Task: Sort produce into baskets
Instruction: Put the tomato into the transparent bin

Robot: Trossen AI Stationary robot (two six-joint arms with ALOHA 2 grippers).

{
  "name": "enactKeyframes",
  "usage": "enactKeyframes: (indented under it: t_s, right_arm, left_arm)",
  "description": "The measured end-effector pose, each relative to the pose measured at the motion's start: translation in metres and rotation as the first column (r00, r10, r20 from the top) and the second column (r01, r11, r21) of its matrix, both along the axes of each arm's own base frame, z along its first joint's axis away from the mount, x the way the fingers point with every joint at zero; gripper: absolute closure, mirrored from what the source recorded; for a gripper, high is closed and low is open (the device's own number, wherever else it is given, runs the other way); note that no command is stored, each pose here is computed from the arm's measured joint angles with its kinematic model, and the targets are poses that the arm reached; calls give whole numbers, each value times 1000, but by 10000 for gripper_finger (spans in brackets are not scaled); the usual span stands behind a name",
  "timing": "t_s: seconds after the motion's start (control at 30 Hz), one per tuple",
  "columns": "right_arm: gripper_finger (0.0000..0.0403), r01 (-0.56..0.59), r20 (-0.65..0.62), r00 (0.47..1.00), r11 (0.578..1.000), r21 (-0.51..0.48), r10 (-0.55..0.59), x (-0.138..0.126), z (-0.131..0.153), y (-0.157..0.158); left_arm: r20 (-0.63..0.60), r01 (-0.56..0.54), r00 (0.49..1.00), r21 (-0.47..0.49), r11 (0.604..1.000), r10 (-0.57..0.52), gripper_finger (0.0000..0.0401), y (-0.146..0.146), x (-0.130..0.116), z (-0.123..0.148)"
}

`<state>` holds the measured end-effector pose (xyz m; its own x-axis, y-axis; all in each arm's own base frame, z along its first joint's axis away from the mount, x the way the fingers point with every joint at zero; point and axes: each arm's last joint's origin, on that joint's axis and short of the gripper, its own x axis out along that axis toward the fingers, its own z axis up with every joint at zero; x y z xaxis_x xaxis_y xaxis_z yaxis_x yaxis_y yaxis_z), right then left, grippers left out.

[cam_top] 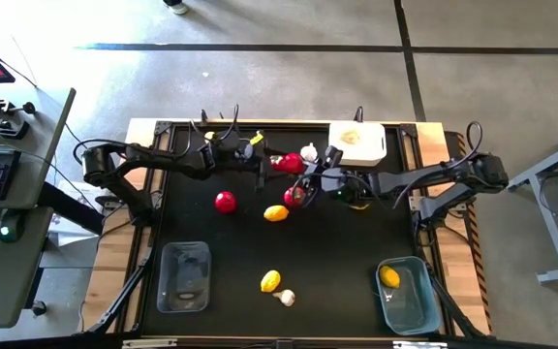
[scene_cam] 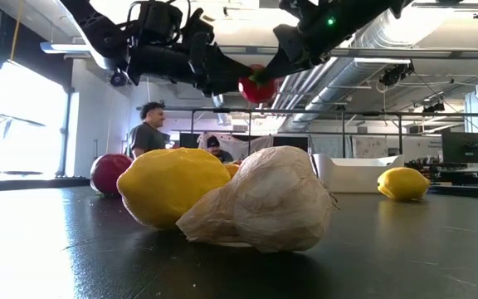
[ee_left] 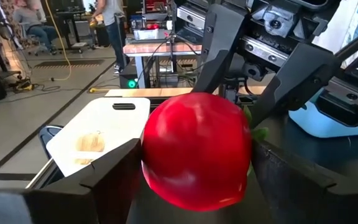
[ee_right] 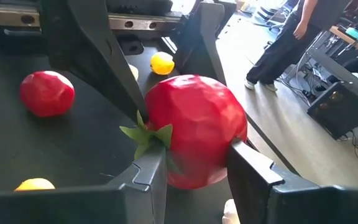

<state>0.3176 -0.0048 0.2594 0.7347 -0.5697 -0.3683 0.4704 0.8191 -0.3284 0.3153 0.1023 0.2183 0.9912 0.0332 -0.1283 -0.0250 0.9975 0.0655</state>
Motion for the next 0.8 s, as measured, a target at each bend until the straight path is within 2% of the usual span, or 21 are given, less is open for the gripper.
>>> enactKeyframes:
  t_s: [0.17, 0.3, 0.53, 0.8]
  right_arm:
    - [285, -15, 9, 1000, 1000, 16, 15, 0, 0, 1]
    - [278, -17, 16, 1000, 1000, 18, 16, 1, 0, 1]
    - [225, -17, 26, 1000, 999, 27, 16, 1, 1, 1]
    - [173, -34, 61, 998, 999, 34, 32, 0, 7, 2]
  left_arm:
    - [-8, 13, 1000, 35, 999, -13, 118, -3, 1, -1]
    - [-13, 18, 1000, 56, 998, -18, 137, -3, 1, -1]
    - [-25, 30, 999, 107, 994, -27, 184, -3, 1, -2]
    - [-81, 41, 996, 102, 994, -33, 192, 0, -1, -8]
